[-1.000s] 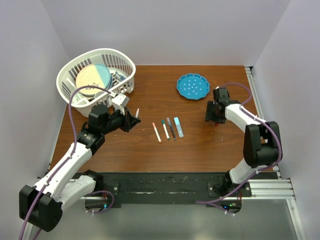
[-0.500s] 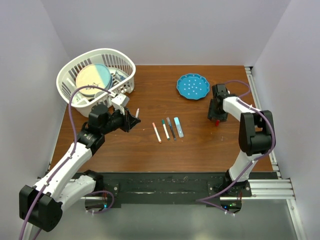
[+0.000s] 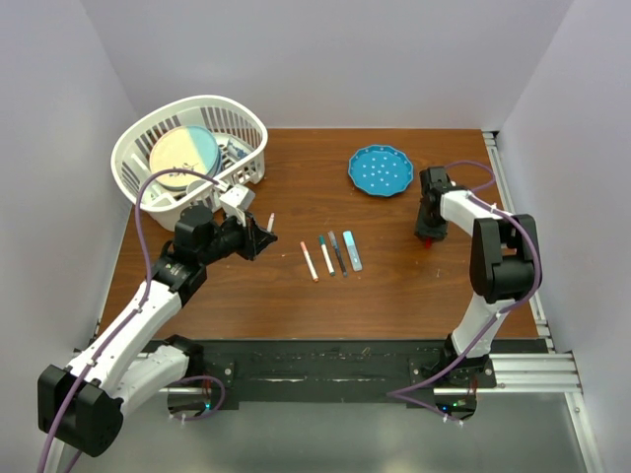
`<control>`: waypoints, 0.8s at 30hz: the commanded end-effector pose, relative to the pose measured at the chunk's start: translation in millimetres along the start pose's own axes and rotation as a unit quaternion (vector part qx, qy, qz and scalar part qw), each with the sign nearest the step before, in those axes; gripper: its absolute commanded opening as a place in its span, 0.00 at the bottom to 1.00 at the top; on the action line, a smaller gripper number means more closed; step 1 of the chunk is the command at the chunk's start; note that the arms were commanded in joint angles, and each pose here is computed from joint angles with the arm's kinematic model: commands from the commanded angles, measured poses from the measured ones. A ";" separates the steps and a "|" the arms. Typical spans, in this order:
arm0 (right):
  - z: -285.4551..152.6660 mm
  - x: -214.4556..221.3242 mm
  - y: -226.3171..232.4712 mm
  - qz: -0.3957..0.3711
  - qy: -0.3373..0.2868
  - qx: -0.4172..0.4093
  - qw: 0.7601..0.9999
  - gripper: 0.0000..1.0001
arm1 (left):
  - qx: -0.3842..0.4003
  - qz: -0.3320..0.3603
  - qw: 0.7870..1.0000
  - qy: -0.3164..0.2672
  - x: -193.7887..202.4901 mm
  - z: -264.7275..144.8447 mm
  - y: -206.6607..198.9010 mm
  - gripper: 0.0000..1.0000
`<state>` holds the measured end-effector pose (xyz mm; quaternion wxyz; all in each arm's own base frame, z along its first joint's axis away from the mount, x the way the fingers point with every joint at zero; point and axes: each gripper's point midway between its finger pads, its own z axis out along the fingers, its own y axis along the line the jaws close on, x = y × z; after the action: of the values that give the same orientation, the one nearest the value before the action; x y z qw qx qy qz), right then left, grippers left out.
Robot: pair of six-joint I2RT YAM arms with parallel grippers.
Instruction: Insert the pens into the pen caps
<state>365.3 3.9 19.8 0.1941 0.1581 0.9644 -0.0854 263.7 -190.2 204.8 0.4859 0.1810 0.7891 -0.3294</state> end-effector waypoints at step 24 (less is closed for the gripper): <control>-264.2 -3.3 189.0 0.028 -0.234 -0.578 0.782 0.00 | 0.267 -0.126 0.955 -0.016 -3.3 12.5 -110.4 0.00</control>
<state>347.8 193.2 159.4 0.4066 0.0330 0.8623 0.2999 216.5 -264.3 208.6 0.3784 0.1982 0.7438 -0.5141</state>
